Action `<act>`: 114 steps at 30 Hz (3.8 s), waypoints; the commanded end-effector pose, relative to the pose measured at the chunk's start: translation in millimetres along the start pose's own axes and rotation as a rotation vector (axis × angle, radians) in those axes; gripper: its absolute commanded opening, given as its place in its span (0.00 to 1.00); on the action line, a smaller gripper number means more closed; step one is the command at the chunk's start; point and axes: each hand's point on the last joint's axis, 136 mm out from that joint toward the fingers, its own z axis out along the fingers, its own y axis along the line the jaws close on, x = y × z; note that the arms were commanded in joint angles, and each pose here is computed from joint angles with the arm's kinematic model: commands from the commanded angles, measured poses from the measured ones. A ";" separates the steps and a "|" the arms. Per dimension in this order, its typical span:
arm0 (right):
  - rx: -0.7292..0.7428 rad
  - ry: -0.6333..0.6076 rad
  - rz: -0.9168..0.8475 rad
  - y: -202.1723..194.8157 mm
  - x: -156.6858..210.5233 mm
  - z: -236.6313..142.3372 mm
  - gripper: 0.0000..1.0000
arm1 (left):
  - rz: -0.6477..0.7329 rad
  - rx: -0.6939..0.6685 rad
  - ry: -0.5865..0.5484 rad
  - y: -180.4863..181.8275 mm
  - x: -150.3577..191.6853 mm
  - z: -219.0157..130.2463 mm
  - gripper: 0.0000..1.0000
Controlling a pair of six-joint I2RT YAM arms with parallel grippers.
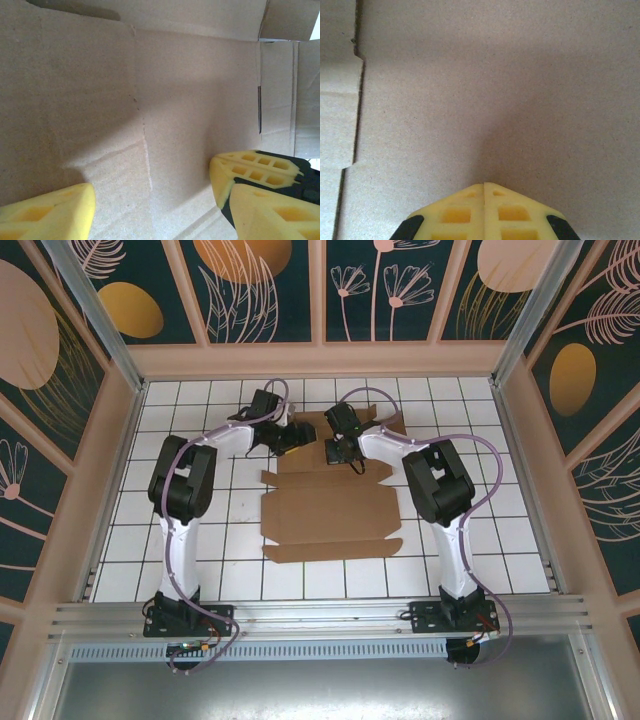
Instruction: Fold the paper box
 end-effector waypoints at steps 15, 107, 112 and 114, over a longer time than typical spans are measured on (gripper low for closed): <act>-0.027 0.058 0.021 -1.0 7.7 -16.9 0.06 | 0.076 -0.071 -0.307 -55.0 -39.1 -146.8 0.69; -0.936 0.220 0.409 -52.0 20.5 -19.5 0.60 | 0.003 -0.276 0.082 71.4 25.5 15.5 0.20; -0.978 0.196 0.412 -47.2 15.5 -27.5 0.44 | -0.001 -0.265 0.083 71.3 25.7 15.6 0.20; -0.966 0.180 0.411 -48.3 10.8 -32.0 0.34 | -0.002 -0.263 0.082 71.0 25.7 15.8 0.20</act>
